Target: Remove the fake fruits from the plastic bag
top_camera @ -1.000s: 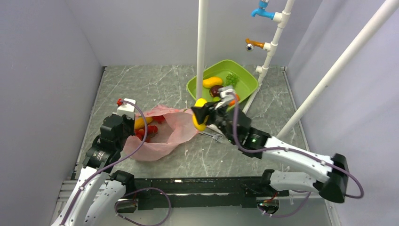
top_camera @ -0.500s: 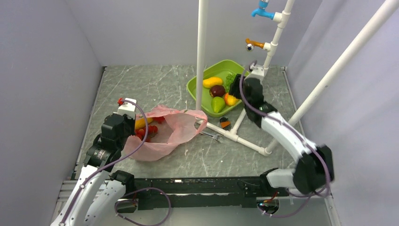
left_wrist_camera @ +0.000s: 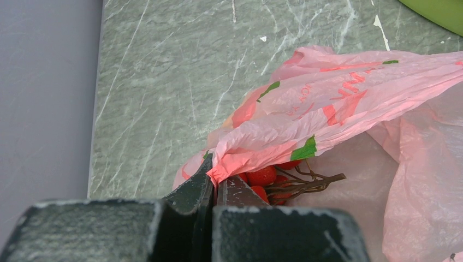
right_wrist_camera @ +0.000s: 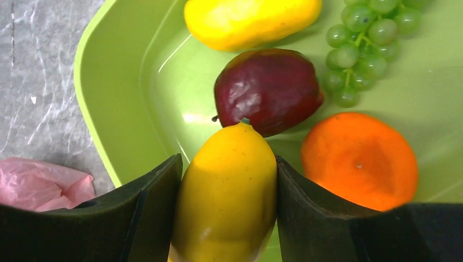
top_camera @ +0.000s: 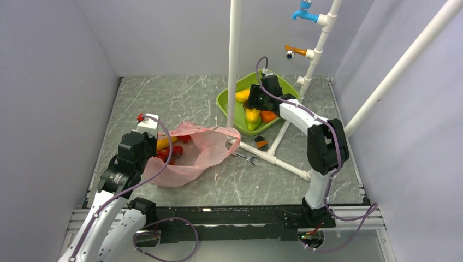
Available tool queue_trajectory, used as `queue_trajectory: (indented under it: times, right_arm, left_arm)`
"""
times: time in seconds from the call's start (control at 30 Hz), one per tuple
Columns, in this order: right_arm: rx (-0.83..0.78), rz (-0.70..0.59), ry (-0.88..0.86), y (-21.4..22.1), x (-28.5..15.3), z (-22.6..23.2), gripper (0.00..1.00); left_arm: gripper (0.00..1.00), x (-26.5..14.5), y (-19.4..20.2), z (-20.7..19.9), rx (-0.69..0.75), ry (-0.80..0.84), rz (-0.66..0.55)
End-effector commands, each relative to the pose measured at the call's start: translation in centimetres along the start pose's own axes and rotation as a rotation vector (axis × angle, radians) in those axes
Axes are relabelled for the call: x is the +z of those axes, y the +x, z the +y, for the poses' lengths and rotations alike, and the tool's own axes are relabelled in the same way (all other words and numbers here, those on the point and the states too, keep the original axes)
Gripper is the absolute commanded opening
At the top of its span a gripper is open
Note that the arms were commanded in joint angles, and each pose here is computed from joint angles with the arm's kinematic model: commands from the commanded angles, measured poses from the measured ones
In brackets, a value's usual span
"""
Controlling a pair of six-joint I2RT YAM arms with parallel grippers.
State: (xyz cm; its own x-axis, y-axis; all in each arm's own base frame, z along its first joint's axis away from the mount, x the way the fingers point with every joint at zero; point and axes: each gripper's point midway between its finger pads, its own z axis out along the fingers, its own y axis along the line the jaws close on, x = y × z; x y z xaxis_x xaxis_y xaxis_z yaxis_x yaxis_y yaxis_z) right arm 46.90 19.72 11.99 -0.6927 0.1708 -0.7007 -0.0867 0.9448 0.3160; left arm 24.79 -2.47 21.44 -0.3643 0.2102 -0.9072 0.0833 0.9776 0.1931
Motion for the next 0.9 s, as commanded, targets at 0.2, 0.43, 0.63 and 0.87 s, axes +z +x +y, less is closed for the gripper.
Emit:
queue_trajectory:
  times: [0.2, 0.43, 0.63, 0.87]
  right_arm:
    - [-0.044, -0.032, -0.076, -2.4, -0.8, 3.8, 0.6]
    - [-0.059, -0.017, -0.072, -1.6, -0.9, 3.7, 0.8]
    - [-0.056, -0.011, -0.064, -0.5, -1.8, 3.3, 0.84]
    - [-0.014, -0.051, -0.074, 1.9, -4.9, 2.3, 0.83]
  left_arm:
    - [0.0, 0.1, -1.3, -0.1, -0.006, 0.007, -0.047]
    - [0.0, 0.0, -1.3, -0.1, -0.008, 0.007, -0.048]
    - [0.0, 0.0, -1.3, -0.1, -0.009, 0.006, -0.046]
    - [0.0, 0.0, -1.4, -0.2, -0.008, 0.011, -0.048]
